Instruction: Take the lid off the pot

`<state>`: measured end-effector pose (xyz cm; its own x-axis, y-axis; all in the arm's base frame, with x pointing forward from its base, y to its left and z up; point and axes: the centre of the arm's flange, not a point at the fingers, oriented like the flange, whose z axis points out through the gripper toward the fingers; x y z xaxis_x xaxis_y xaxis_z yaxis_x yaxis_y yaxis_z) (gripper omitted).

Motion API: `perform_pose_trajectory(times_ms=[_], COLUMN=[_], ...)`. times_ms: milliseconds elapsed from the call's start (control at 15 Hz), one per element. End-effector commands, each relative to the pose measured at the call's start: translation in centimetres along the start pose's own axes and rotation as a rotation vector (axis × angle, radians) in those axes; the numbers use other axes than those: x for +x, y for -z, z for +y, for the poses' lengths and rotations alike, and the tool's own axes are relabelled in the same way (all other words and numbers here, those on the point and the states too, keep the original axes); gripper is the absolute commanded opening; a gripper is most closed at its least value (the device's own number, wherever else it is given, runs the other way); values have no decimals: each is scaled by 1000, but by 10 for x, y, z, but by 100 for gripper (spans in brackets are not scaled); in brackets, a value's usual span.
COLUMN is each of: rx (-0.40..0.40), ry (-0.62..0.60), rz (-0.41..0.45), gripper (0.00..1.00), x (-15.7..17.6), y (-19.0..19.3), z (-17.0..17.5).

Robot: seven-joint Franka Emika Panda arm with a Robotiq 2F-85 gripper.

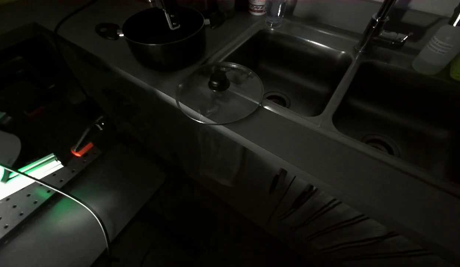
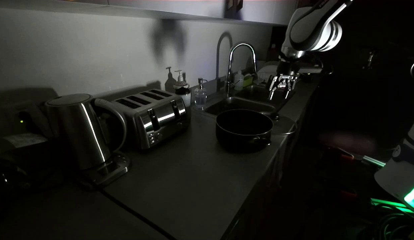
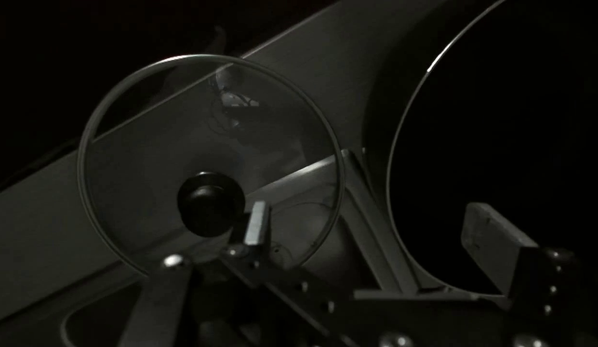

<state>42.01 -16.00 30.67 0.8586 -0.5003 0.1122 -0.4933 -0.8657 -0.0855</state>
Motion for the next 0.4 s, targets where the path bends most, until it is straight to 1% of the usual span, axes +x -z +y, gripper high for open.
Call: perform_pose_trajectory(times_ms=[0,333], rx=[31,52], ry=[169,398], rz=[2,-42], gripper=[100,100], x=[-40,-66], y=[34,46], z=[-18,-54])
